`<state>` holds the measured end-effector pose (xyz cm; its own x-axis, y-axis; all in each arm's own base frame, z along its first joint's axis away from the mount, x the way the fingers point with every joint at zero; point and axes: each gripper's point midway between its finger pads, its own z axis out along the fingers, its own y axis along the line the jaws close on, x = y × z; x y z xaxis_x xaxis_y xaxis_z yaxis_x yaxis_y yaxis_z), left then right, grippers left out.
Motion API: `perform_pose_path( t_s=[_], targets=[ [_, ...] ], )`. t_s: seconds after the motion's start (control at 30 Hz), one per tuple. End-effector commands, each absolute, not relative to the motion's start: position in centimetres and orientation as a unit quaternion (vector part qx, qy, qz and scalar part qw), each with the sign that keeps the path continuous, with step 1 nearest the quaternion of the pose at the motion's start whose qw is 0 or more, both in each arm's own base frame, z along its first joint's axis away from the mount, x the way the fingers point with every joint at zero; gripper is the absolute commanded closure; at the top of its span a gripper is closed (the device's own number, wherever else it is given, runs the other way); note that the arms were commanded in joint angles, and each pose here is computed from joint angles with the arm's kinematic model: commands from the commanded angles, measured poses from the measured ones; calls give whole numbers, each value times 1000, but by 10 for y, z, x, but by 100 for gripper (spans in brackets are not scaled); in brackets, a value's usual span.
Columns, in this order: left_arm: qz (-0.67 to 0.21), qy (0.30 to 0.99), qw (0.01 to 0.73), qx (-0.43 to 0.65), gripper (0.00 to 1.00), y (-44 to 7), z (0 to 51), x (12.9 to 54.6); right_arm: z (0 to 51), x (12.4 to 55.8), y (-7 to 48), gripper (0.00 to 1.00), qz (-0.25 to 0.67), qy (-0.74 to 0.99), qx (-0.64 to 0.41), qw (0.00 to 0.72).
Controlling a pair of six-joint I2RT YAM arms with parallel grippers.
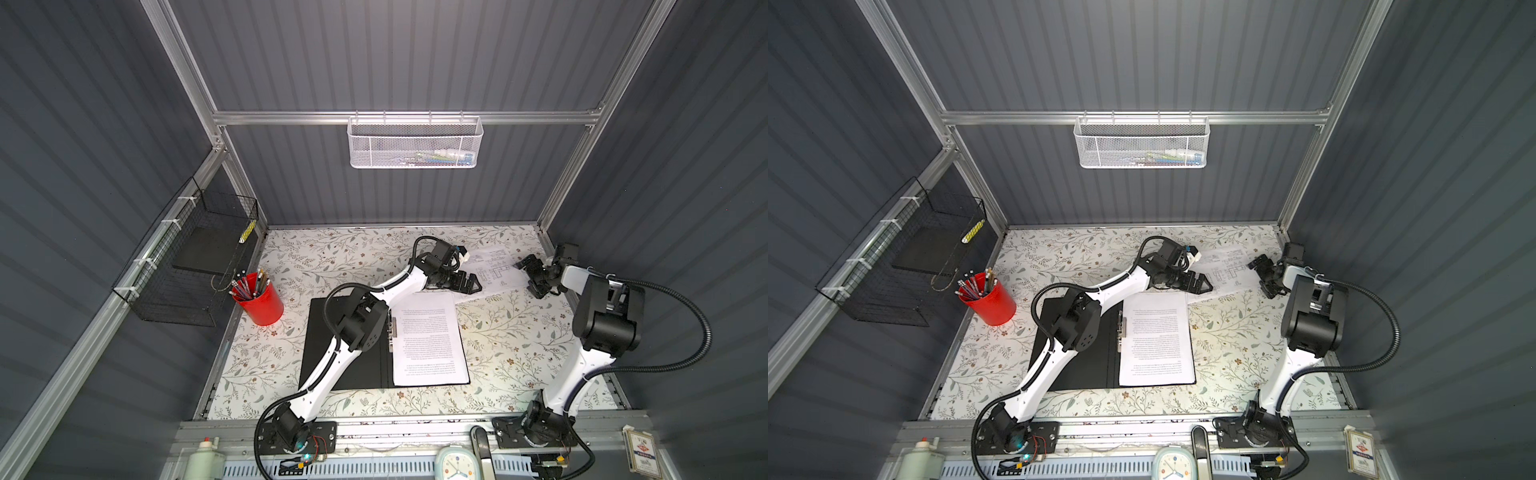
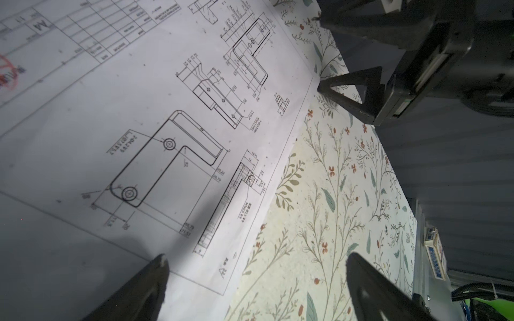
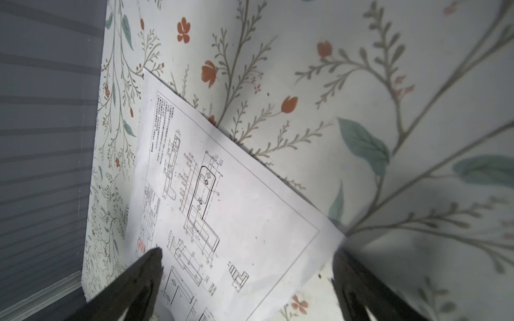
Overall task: Put the files into the folder
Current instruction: 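Pinch a technical-drawing sheet with the right gripper while the left gripper holds it down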
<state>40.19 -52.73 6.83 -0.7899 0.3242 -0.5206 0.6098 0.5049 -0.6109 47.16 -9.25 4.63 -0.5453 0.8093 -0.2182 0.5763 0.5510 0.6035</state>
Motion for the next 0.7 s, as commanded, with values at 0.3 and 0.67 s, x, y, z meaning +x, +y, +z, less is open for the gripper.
perform_pose_path(
  t_s=[0.3, 0.67],
  targets=[
    [-415, 865, 105, 261, 0, -525, 39, 386, 26, 471, -65, 6, 315, 832, 415, 193],
    [-421, 862, 98, 263, 0, -527, 38, 384, 24, 465, -18, 8, 364, 829, 388, 171]
  ],
)
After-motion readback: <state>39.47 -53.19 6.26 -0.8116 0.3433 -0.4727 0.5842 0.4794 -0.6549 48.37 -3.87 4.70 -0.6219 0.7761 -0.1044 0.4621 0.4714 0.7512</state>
